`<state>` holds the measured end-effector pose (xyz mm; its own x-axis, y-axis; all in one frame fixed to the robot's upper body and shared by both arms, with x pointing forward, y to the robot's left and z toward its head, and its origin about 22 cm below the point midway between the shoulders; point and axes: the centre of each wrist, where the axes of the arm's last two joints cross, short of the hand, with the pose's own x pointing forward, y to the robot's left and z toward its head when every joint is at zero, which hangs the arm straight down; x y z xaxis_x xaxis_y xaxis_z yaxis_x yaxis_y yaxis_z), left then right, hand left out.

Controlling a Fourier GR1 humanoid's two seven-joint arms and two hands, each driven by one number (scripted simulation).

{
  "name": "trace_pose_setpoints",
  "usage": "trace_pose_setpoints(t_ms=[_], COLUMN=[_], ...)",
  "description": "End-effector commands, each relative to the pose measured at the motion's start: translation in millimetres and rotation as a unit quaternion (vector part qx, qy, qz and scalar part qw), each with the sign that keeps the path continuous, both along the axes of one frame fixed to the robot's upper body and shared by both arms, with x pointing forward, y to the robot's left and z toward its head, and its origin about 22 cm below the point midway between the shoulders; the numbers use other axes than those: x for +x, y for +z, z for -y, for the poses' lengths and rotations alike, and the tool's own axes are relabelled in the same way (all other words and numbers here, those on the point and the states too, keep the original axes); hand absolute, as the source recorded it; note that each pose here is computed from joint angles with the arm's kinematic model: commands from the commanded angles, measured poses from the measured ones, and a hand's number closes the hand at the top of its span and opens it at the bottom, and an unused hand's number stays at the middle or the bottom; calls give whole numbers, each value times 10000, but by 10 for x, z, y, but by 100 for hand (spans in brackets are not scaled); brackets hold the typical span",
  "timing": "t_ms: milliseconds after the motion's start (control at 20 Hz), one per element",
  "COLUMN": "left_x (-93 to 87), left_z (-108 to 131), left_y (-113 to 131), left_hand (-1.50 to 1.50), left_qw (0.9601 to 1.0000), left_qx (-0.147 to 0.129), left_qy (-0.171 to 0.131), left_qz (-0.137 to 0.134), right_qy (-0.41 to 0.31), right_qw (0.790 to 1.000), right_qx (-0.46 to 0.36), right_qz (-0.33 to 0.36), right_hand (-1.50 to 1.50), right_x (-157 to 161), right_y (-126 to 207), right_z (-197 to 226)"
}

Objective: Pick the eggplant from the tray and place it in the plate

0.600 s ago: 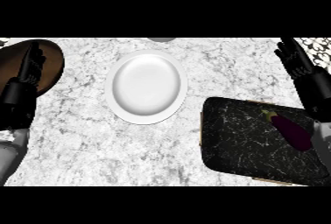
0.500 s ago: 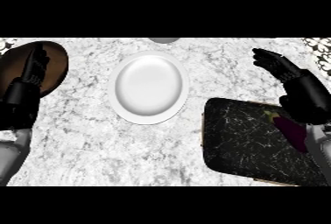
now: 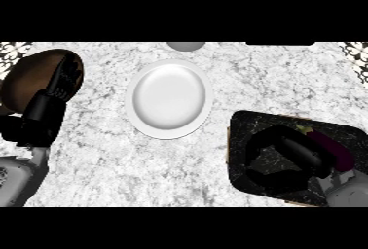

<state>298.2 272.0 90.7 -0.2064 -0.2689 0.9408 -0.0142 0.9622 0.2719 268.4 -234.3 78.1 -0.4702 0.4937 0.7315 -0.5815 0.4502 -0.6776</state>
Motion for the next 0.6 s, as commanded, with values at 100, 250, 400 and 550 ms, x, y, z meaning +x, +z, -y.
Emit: trace_pose_setpoints(t_ms=[100,250,400,550], left_x=[4,-68,-4,126], left_z=[-58,-74,-128,-38], left_y=[-13,35,-58,136], left_hand=[0,0,0,0], left_qw=[9997,9995,9994,9996], left_qx=[-168,-217,-162,-244], left_qy=[-125,-179,-185,-94], left_qz=[-160,-115,-231,-84], right_qy=[-255,-327,-184,-57], right_qw=[9914,9845,9861,9917], right_qx=[1162,1679,1649,1186], right_qz=[-541,-385,121,500], right_hand=[-150,-150,-150,-150], right_x=[-420,-392,-209,-113], right_y=[-777,-797,-507,-40], right_z=[304,804,876,844])
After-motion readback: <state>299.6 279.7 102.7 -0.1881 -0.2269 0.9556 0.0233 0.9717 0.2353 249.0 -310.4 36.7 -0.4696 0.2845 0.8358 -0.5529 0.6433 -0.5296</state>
